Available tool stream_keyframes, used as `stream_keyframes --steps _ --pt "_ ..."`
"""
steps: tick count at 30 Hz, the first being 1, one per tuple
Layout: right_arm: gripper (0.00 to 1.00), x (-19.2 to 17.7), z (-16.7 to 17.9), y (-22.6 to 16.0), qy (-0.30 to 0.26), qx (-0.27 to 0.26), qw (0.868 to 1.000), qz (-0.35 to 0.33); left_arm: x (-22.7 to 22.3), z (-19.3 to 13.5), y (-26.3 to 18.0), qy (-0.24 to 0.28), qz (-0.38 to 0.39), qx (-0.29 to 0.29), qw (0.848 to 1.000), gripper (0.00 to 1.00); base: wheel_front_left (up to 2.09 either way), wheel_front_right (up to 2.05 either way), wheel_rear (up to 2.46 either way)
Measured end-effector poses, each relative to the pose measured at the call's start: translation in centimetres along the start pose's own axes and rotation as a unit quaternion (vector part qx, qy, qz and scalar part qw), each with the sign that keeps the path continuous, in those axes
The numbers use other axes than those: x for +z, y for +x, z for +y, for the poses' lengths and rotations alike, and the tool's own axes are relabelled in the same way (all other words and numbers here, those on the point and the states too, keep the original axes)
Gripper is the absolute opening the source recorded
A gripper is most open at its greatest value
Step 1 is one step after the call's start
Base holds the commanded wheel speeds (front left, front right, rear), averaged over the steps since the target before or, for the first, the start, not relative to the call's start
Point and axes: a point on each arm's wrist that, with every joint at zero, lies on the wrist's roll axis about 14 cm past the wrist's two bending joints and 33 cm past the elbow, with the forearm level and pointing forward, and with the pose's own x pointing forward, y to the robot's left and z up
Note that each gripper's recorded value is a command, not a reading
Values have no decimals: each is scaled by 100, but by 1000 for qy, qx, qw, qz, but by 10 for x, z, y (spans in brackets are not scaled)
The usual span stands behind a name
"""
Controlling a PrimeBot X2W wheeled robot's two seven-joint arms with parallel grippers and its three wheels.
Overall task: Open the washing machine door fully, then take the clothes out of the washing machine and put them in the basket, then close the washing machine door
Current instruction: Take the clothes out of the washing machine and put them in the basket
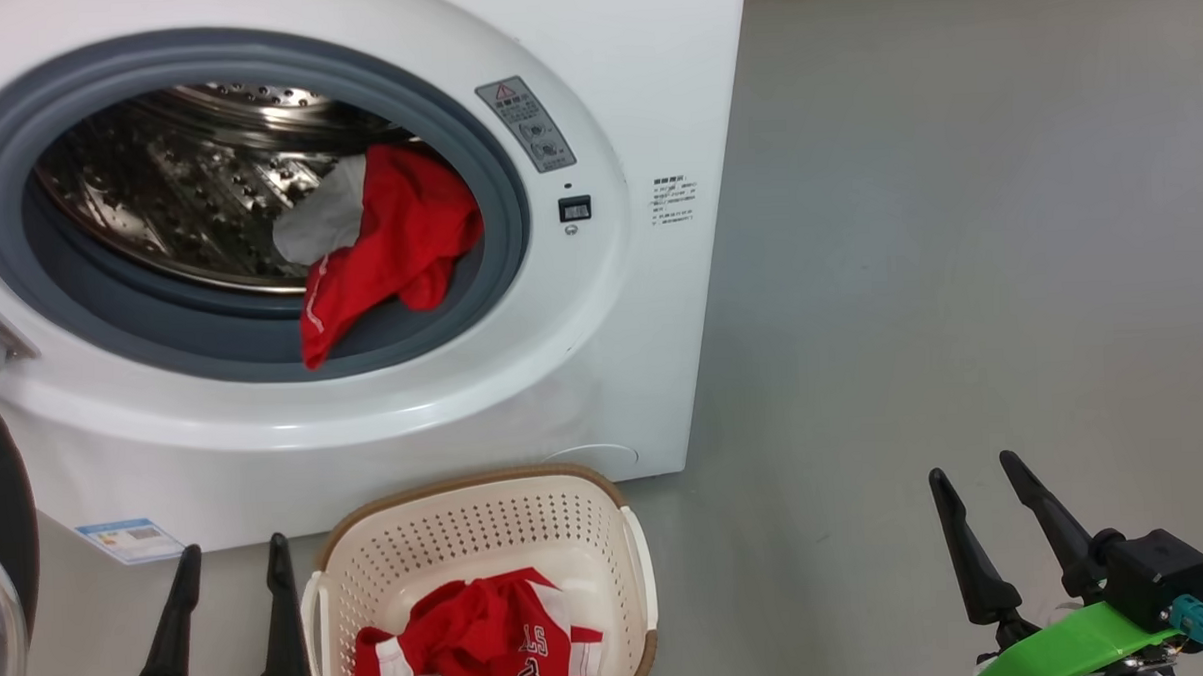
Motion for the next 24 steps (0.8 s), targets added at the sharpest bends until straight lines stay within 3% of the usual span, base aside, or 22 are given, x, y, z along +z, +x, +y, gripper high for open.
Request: stream_keyframes --steps 9,24 --pt "100 -11 -1 9 5 -3 1000 15 -15 -10 28 -6 16 -23 1000 100 0 0 0" --pt "100 -30 -1 55 13 -6 1000 25 -40 -35 162 38 70 -110 991 100 0 0 0"
